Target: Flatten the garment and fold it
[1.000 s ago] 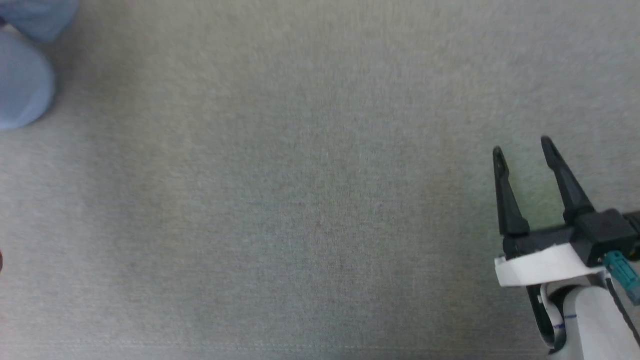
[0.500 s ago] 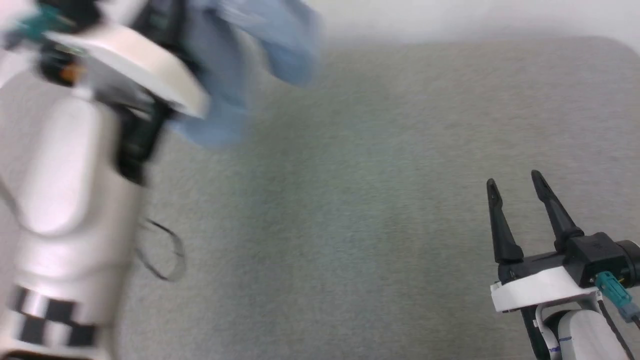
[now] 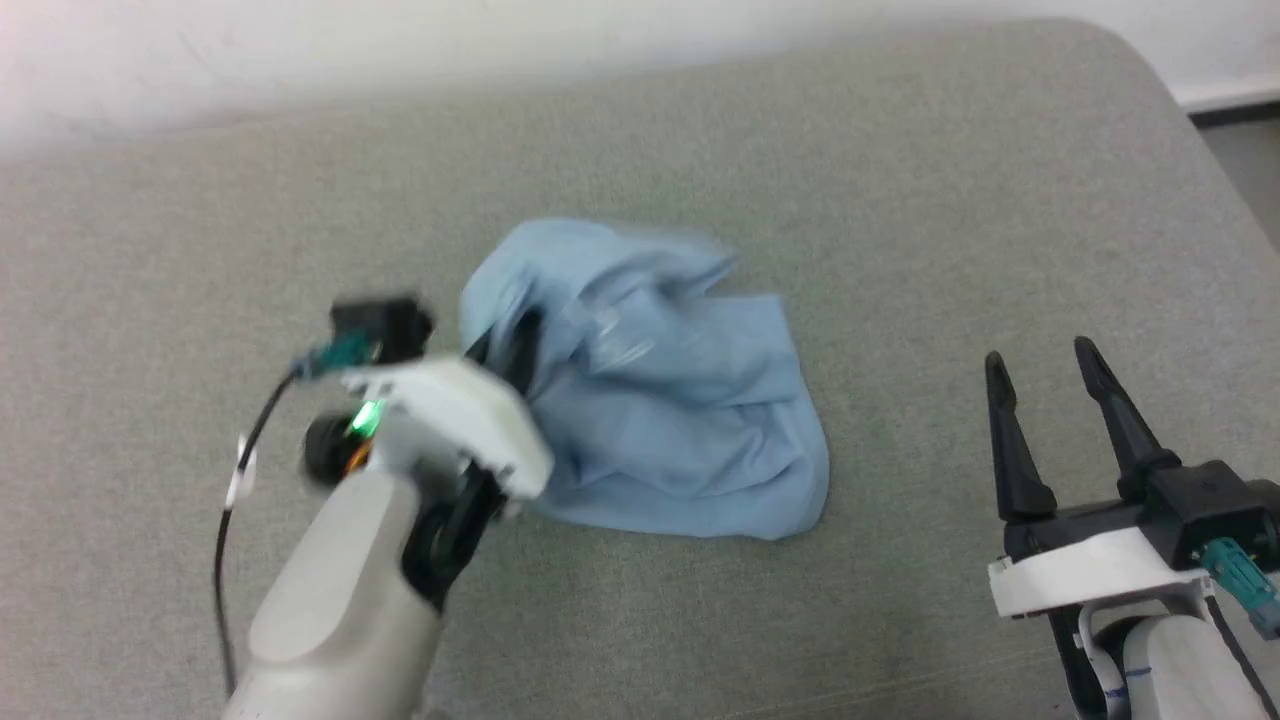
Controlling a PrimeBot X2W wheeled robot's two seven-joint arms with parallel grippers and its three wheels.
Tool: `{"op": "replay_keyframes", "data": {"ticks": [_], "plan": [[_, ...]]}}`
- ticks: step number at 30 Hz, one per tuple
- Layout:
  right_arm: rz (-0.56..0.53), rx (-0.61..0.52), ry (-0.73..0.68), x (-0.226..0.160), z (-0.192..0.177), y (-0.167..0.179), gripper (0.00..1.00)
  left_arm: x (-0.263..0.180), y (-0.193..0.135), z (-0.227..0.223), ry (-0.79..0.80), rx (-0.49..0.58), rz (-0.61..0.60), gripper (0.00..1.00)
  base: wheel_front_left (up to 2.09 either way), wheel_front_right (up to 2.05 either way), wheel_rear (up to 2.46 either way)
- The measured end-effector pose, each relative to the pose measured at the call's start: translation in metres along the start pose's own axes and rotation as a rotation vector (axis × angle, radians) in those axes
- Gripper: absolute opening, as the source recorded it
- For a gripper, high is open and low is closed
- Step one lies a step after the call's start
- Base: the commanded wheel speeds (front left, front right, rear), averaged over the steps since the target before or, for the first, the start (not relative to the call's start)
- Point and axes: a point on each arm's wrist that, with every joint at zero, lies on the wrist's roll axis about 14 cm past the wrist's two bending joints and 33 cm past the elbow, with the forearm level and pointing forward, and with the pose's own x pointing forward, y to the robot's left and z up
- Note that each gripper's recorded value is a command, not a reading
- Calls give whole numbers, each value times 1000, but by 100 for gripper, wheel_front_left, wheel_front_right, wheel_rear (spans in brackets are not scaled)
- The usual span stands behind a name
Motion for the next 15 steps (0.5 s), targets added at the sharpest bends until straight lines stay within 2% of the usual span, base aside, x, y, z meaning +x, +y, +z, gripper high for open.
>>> {"op": "replay_keyframes", "data": {"ticks": [1, 4, 6, 9, 15], "plan": [[2, 0, 10, 1, -4, 1, 100, -2, 18, -20, 47, 7, 53, 100, 0, 0, 0], [16, 5, 39, 6, -15, 5, 100, -9, 66, -52, 110, 54, 184, 100, 0, 0, 0], [28, 9, 61, 8, -23, 10, 100, -13, 83, -59, 100, 59, 232, 100, 0, 0, 0], [45, 14, 79, 10, -30, 16, 100, -19, 96, -54, 33, 33, 267, 100, 0, 0, 0], [75, 11, 74, 11, -28, 26, 100, -39, 111, -10, -152, 74, 311, 100, 0, 0, 0]]}}
